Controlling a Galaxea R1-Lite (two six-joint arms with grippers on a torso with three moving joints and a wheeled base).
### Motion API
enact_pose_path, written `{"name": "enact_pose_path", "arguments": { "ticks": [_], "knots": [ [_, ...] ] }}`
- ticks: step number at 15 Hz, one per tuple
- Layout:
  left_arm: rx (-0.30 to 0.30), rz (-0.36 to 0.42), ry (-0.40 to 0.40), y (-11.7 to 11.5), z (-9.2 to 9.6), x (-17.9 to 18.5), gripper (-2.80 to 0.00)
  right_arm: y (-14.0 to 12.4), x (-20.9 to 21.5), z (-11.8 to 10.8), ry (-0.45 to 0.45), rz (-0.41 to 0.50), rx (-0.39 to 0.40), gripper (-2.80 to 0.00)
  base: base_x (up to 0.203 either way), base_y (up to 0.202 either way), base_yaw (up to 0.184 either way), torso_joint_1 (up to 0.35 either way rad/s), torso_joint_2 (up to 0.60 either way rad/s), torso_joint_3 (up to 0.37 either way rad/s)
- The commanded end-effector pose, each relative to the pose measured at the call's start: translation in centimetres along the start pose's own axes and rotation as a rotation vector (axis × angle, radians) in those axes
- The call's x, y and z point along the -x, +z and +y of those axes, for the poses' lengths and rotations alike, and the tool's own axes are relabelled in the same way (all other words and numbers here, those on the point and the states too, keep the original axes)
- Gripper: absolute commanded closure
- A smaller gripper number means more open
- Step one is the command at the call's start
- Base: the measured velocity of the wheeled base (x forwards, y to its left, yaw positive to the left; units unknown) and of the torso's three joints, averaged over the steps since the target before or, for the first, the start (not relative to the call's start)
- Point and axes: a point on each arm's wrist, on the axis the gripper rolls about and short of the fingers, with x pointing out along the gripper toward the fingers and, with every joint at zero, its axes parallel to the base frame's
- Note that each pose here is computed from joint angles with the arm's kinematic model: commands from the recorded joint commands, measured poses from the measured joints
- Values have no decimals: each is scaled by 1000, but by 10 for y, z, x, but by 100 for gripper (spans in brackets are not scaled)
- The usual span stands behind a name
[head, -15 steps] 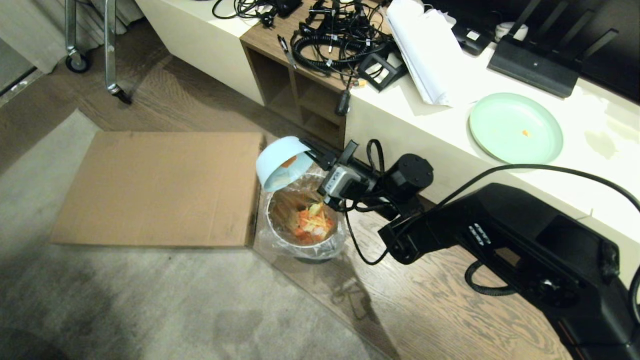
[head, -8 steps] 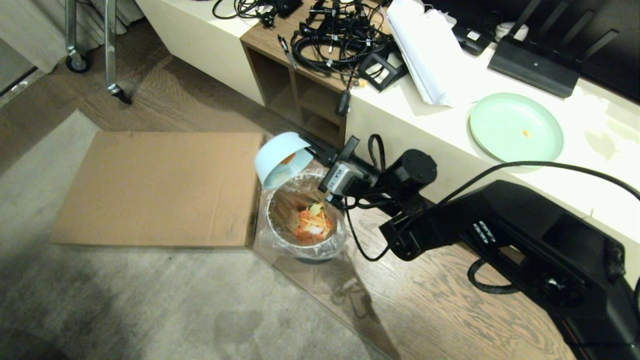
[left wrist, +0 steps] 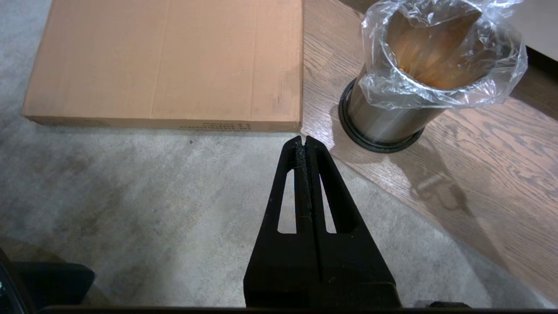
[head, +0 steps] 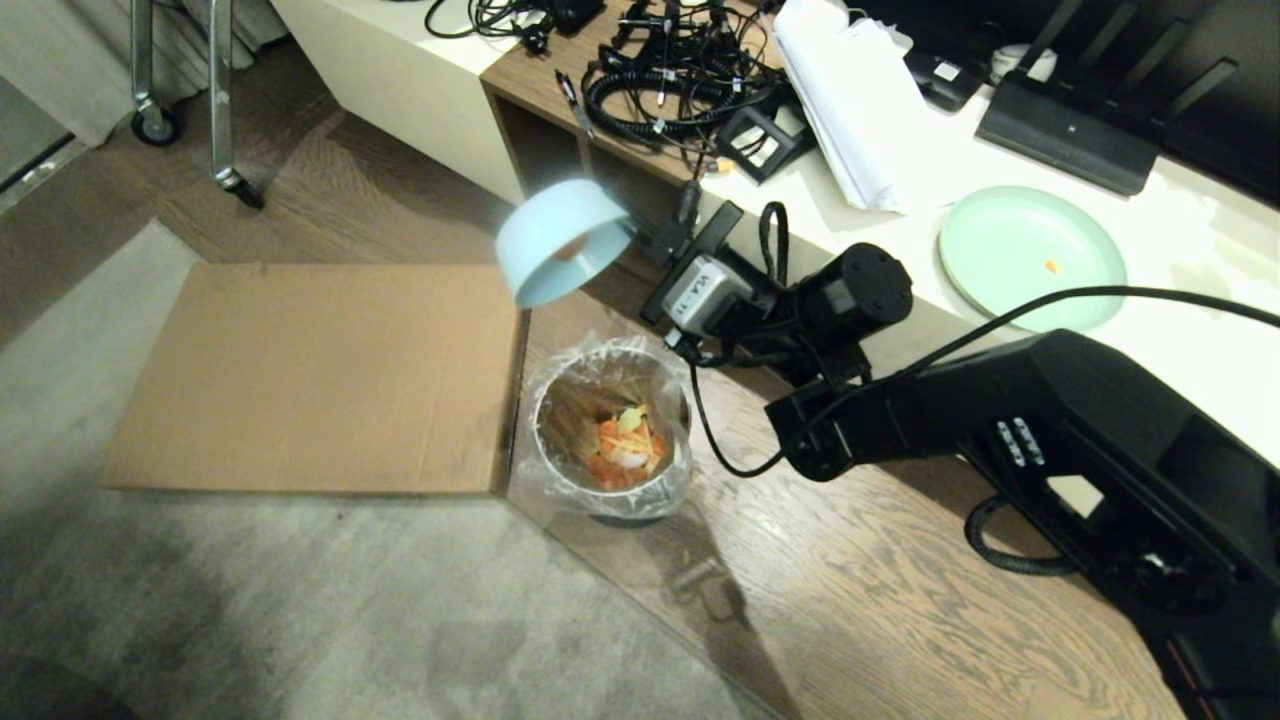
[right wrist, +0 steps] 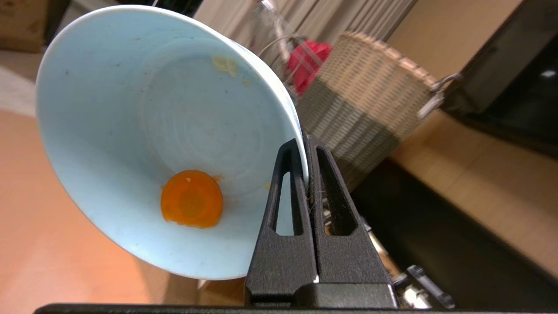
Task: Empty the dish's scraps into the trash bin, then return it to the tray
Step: Pour the leftover food from the bowl into the trash can
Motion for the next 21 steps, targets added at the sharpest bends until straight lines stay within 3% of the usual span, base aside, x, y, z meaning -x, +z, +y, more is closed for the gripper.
{"name": "enact_pose_path", "arguments": {
  "ticks": [1, 12, 15, 18, 21],
  "knots": [
    [0, -1, 0, 0, 0, 0, 0, 13, -10, -5, -47, -64, 29, 0, 0, 0, 0, 0, 0, 0],
    [0, -1, 0, 0, 0, 0, 0, 20, -14, -6, -50, -78, 13, 0, 0, 0, 0, 0, 0, 0],
    [0, -1, 0, 0, 0, 0, 0, 26, -17, -16, -80, -72, -6, 0, 0, 0, 0, 0, 0, 0],
    [0, -1, 0, 0, 0, 0, 0, 29, -12, -18, -105, 46, -76, 0, 0, 0, 0, 0, 0, 0],
    [0, -1, 0, 0, 0, 0, 0, 32, 13, -6, -60, 280, -208, 0, 0, 0, 0, 0, 0, 0]
  ]
}}
